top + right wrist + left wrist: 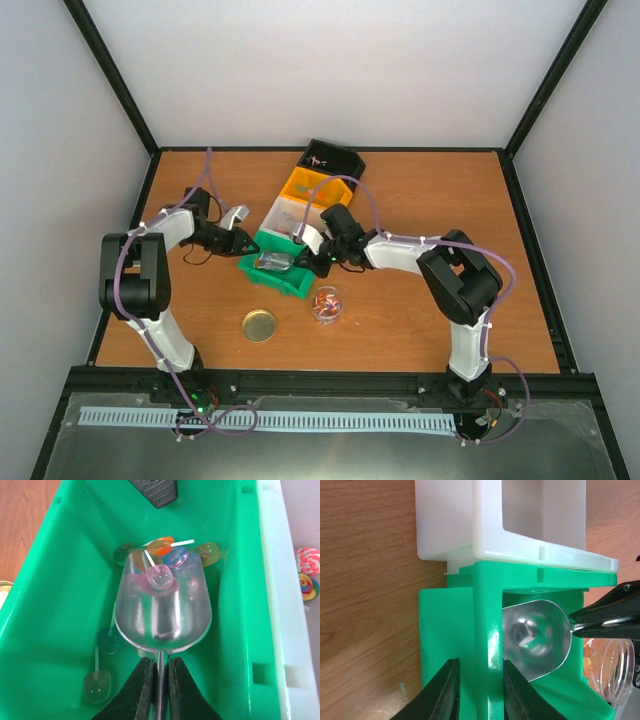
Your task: Pack the candies
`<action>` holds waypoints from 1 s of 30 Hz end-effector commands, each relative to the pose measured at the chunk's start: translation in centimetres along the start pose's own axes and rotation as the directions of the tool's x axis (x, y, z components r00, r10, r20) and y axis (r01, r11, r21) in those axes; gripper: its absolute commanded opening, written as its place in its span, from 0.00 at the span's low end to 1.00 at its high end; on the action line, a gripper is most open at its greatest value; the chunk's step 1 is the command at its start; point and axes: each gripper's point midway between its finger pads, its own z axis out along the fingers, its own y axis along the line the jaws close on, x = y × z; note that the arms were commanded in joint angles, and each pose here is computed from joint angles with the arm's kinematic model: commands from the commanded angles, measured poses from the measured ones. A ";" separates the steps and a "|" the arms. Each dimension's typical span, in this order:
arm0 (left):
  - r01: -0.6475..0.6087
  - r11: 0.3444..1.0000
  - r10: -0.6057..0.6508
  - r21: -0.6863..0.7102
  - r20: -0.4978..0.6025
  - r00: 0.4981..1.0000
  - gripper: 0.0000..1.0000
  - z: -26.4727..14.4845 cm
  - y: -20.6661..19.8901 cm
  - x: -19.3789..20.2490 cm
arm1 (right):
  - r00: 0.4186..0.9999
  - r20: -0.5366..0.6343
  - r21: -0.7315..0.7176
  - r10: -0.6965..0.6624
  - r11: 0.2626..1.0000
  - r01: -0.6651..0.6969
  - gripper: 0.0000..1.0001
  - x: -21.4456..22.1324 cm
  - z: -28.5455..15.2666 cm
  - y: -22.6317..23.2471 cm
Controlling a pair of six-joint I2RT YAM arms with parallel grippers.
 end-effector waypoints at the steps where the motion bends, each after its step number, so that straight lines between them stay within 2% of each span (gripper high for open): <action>1: 0.033 0.999 -0.031 0.014 -0.105 0.994 0.23 1.9 0.2 2.3 | 0.979 0.203 -0.057 0.021 0.998 -0.009 0.03 -2.9 0.1 0.3; 7: 0.030 0.999 -0.028 0.015 -0.114 0.993 0.24 1.6 0.0 2.2 | 0.950 0.311 -0.074 0.035 0.997 -0.013 0.03 -3.7 -1.0 -0.1; 19: 0.060 0.988 -0.049 0.144 -0.082 0.995 0.27 -0.6 -1.9 0.4 | 0.925 0.378 -0.085 0.015 0.996 0.018 0.03 -4.1 -2.3 0.1; 27: 0.047 0.971 -0.032 0.233 -0.068 0.997 0.38 -2.6 -3.9 -0.4 | 0.922 0.387 -0.086 -0.014 0.995 0.051 0.03 -3.3 -2.7 0.5; 30: 0.056 0.970 -0.041 0.237 -0.071 0.997 0.39 -3.2 -4.2 -0.1 | 0.913 0.407 -0.085 -0.019 0.995 0.058 0.03 -3.3 -3.1 0.5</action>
